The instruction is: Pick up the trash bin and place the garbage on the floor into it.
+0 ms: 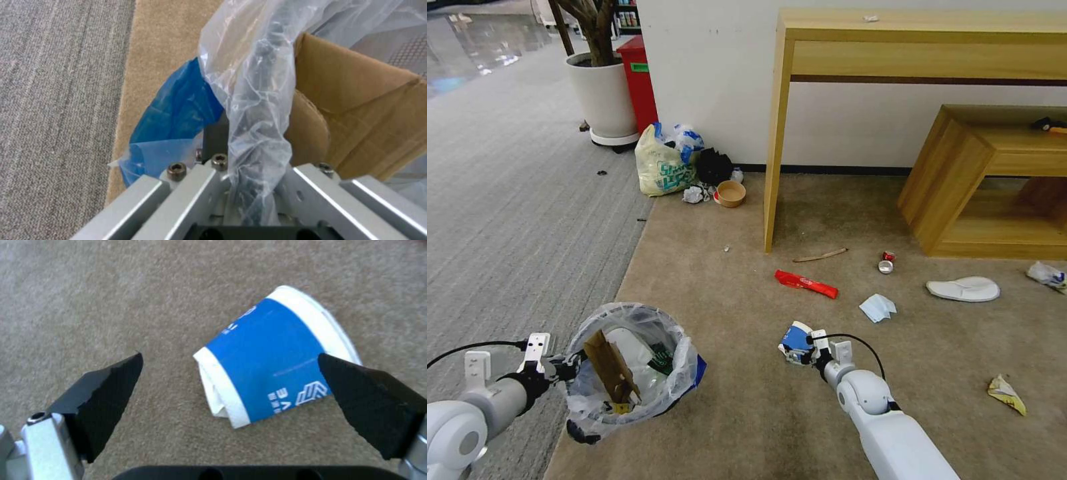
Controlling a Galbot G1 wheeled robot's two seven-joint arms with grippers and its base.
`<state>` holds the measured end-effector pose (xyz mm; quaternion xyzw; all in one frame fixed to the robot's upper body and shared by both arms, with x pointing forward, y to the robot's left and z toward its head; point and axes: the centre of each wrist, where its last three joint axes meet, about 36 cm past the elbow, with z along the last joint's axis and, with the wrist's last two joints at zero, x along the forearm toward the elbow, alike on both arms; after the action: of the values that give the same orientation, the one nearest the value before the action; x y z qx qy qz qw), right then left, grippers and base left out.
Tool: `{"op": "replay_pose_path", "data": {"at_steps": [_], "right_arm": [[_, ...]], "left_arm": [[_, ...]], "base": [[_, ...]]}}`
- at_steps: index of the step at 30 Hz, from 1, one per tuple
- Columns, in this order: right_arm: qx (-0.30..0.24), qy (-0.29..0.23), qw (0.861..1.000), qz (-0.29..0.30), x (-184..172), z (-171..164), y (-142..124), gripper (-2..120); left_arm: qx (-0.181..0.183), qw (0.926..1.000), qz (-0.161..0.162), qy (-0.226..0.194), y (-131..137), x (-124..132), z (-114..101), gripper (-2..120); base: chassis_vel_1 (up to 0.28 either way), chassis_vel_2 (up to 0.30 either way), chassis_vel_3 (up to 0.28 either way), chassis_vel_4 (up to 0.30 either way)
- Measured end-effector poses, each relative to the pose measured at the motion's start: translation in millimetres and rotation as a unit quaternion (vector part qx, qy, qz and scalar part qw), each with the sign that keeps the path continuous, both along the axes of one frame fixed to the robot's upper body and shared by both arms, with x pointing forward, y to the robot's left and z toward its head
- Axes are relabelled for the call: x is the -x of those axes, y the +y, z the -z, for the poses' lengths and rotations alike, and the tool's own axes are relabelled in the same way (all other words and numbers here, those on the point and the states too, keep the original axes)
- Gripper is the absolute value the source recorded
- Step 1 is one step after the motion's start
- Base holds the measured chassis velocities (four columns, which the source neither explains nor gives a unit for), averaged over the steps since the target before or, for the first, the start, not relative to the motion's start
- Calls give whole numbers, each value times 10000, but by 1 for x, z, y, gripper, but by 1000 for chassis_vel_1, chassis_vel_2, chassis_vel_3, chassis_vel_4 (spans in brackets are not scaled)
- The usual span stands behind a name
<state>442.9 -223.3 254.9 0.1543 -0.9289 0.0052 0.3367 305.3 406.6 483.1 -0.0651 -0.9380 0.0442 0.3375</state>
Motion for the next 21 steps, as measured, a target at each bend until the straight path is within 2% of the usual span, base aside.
{"op": "replay_pose_path", "data": {"at_steps": [16, 21], "right_arm": [[334, 366, 9986, -178, -16, 26, 15, 100], [417, 398, 9982, -183, -21, 34, 19, 95]], "left_arm": [[-1, 10000, 72, 8, -6, 1, 1, 0], [-7, 10000, 77, 3, -6, 1, 0, 0]], "base": [[0, 0, 0, 0], [0, 0, 0, 0]]}}
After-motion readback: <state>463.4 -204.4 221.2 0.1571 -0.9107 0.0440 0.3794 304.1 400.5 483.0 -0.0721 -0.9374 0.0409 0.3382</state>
